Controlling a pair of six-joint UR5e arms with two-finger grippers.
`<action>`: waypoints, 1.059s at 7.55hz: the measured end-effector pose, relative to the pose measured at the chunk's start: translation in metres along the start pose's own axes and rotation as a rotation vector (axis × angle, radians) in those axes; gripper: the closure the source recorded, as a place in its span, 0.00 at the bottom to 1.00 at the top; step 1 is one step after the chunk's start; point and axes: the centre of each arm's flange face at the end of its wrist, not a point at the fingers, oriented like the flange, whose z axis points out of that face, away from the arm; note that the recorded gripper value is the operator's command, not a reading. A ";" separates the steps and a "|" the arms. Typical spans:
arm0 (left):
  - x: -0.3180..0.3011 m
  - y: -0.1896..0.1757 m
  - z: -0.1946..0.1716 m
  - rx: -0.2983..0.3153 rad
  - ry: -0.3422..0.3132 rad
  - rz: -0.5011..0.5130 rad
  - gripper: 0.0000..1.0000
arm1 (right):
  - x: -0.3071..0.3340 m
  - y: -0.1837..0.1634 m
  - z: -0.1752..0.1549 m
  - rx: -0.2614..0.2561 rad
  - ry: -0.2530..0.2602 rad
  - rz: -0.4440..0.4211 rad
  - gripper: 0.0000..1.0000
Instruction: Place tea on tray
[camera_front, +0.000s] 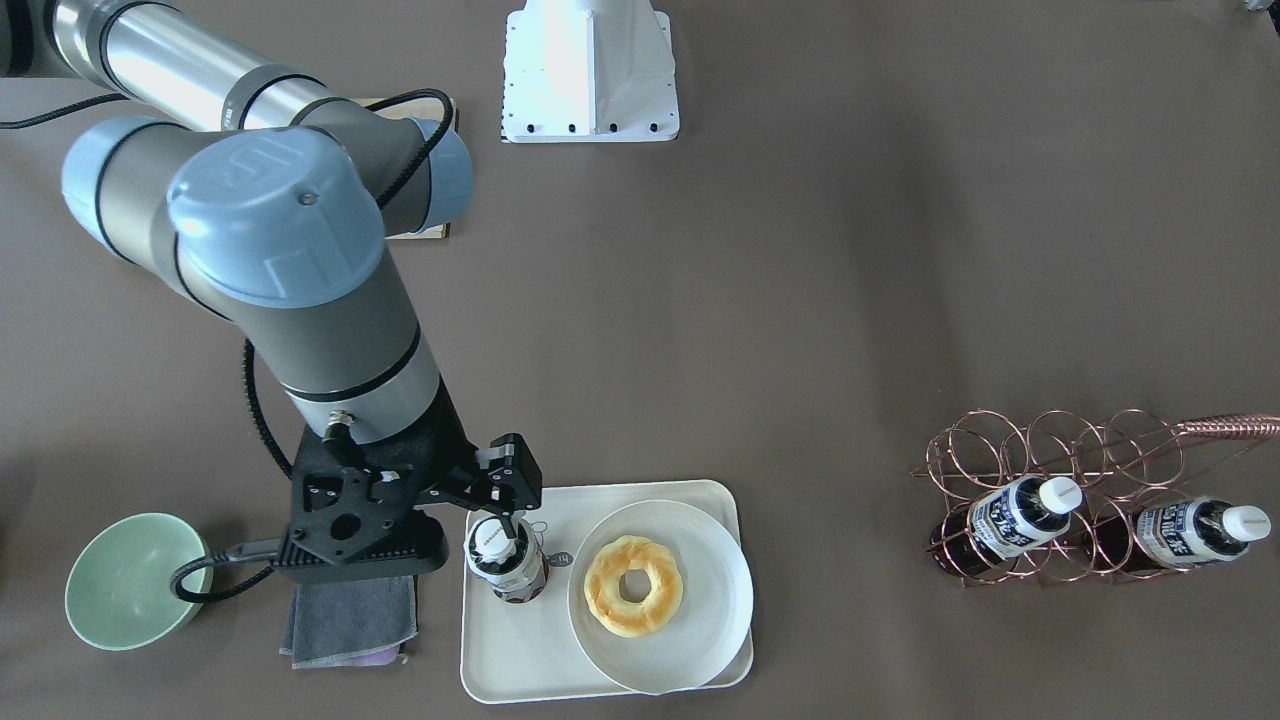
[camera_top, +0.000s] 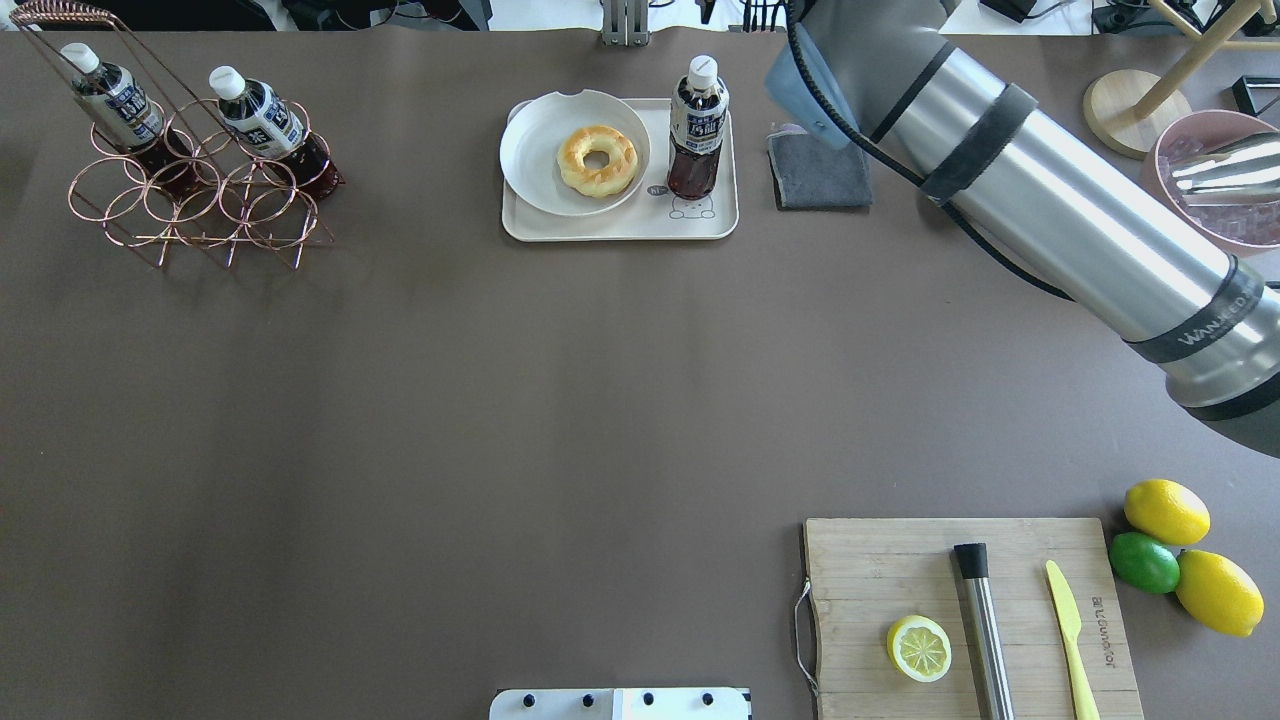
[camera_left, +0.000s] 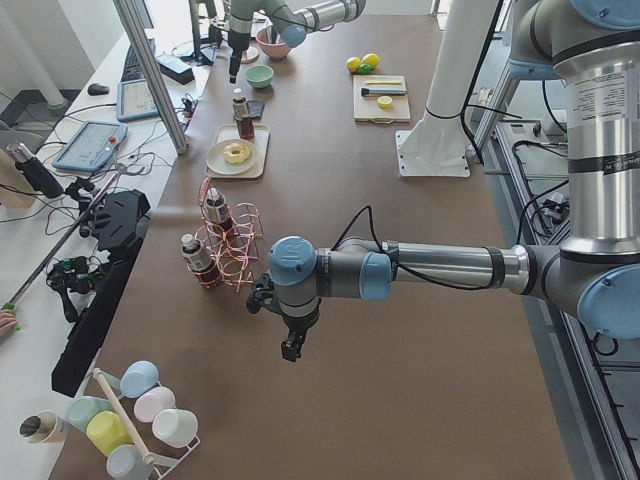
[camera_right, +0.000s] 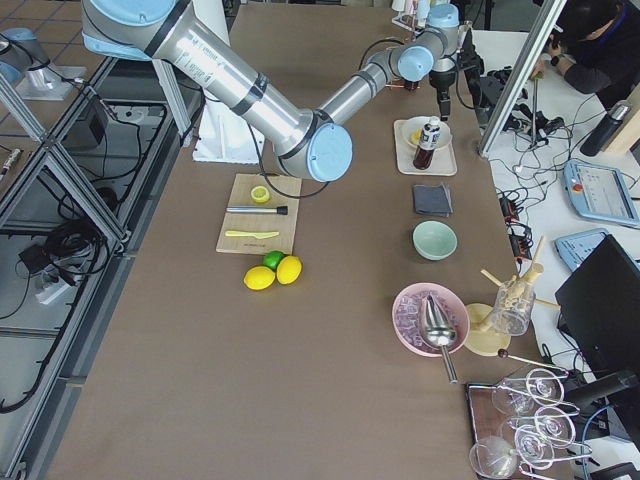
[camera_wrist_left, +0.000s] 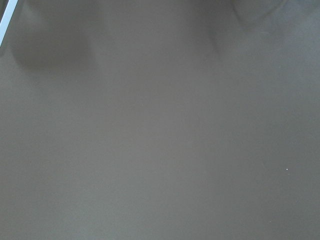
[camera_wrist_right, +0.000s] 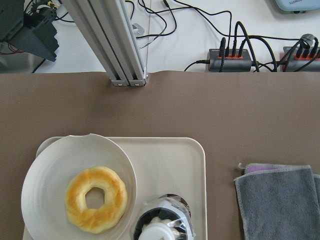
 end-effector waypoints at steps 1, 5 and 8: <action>0.000 0.000 0.000 -0.001 0.000 0.000 0.01 | 0.029 0.007 -0.013 -0.022 0.007 -0.013 0.00; 0.000 0.000 0.000 0.000 0.000 0.000 0.01 | 0.224 0.111 -0.028 -0.069 0.091 -0.150 0.00; 0.000 0.000 0.000 -0.001 0.001 -0.001 0.01 | 0.396 0.174 -0.033 -0.162 0.205 -0.290 0.00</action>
